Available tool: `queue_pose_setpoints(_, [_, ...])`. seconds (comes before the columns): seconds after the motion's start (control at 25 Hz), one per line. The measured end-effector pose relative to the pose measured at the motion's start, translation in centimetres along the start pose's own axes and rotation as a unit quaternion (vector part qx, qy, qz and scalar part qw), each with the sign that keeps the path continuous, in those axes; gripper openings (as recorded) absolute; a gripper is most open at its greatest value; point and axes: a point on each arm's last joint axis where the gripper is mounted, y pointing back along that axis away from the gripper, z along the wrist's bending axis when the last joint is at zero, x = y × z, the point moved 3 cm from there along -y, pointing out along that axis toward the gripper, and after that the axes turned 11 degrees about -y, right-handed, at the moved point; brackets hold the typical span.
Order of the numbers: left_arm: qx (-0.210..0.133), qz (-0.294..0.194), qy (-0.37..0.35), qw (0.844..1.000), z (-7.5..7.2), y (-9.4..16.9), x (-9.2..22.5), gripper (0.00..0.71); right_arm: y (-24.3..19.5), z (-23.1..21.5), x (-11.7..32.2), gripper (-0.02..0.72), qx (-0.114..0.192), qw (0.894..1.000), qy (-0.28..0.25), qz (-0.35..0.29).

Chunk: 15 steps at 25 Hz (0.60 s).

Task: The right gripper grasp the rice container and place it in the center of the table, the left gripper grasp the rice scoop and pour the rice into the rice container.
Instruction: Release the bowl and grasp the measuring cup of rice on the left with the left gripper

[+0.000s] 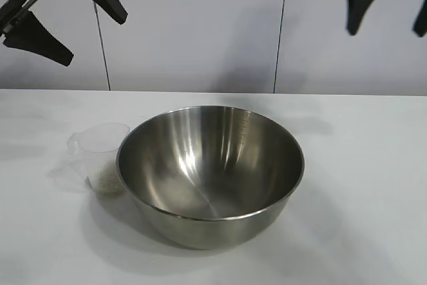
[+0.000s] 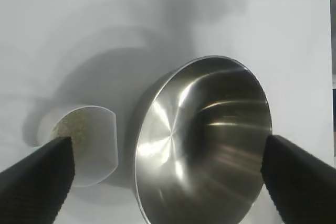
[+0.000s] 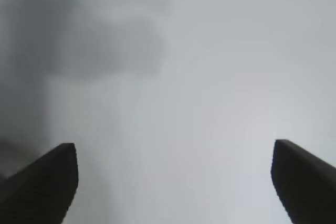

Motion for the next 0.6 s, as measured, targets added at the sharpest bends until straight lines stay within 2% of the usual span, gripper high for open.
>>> queue_pose_setpoints(0.08, [-0.001,-0.001,-0.002,1.0,0.0,0.0,0.0,0.694,1.0,-3.2,-0.2,0.692,-0.005,0.999,-0.035,-0.005])
queue_pose_setpoints(0.16, [-0.001,-0.002,-0.003,1.0,0.0,0.0,0.0,0.694,2.9,-5.0,0.2,0.682,-0.028,0.998,-0.061,-0.017])
queue_pose_setpoints(0.28, [-0.001,-0.002,-0.003,1.0,0.0,0.0,-0.1,0.694,7.7,-5.8,2.3,0.673,-0.049,0.995,-0.07,-0.051])
queue_pose_setpoints(0.4, [-0.006,-0.011,-0.003,1.0,0.1,0.0,-0.3,0.694,13.3,-4.7,6.8,0.671,-0.064,0.991,-0.048,-0.106])
queue_pose_setpoints(0.52, [-0.007,-0.013,-0.004,1.0,0.2,0.0,-0.3,0.694,19.0,-2.2,12.8,0.671,-0.093,0.974,0.01,-0.208])
queue_pose_setpoints(0.6, [-0.007,-0.013,-0.006,1.0,0.2,0.0,-0.3,0.694,21.0,-1.1,17.4,0.671,-0.116,0.961,0.04,-0.249])
